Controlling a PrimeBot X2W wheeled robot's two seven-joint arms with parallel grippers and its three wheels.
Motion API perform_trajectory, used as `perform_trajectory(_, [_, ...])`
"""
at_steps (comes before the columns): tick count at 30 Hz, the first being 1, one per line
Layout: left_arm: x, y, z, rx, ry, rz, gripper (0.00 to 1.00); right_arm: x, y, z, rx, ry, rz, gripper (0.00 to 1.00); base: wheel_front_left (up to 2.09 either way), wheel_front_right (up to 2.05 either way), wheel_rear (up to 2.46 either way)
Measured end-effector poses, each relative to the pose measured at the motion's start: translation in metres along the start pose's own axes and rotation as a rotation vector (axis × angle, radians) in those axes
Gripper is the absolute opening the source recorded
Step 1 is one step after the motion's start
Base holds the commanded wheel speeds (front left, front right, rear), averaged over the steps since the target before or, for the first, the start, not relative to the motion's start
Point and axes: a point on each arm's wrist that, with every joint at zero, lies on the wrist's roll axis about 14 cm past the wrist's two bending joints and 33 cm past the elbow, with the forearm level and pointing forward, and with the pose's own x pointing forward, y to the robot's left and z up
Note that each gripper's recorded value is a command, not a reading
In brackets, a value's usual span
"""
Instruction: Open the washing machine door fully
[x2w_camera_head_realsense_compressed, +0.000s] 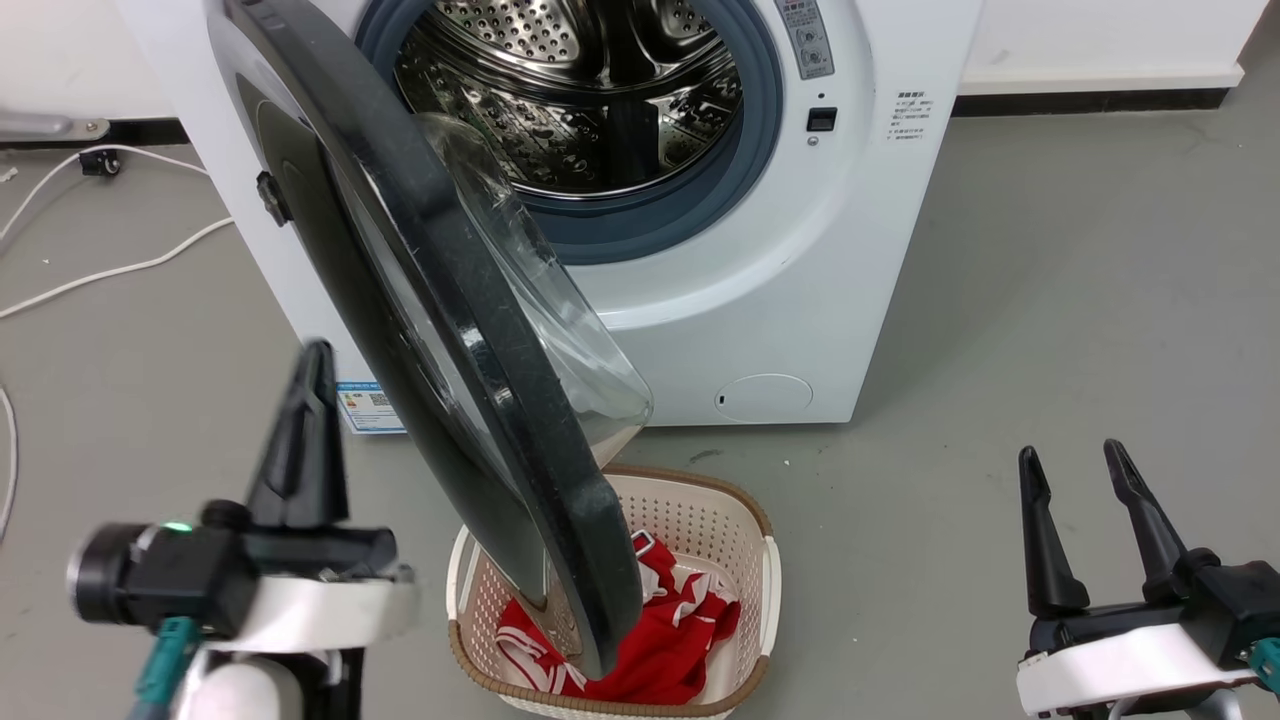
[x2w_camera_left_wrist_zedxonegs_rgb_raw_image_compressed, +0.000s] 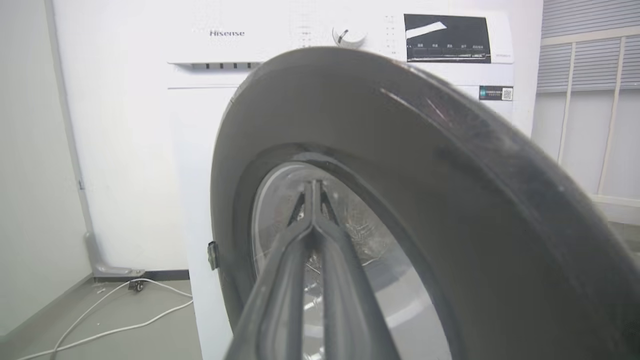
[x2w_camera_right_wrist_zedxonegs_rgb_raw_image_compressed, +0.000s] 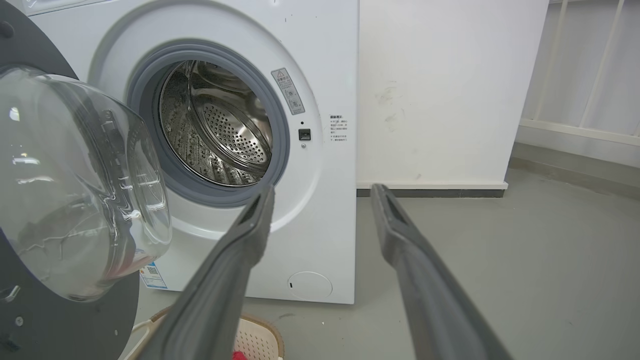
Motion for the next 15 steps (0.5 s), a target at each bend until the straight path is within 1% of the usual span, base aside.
perform_trajectory(5, [0.011, 0.007, 0.055, 0.023, -0.174, 0.024, 0.00, 0.000, 0.001, 0.001, -0.007, -0.002, 0.005, 1.00, 0.00, 0.00, 0.00])
perform_trajectory(9, [0.016, 0.002, 0.103, 0.042, -0.328, 0.011, 0.00, 0.000, 0.001, 0.001, -0.008, -0.002, 0.003, 1.00, 0.00, 0.00, 0.00])
perform_trajectory(12, [0.015, -0.005, 0.140, 0.051, -0.453, -0.010, 0.00, 0.000, -0.001, 0.000, -0.009, 0.000, -0.001, 1.00, 0.00, 0.00, 0.00])
perform_trajectory(15, [0.012, -0.020, 0.171, 0.040, -0.558, -0.060, 0.00, 0.000, -0.002, 0.000, -0.010, 0.000, -0.006, 1.00, 0.00, 0.00, 0.00])
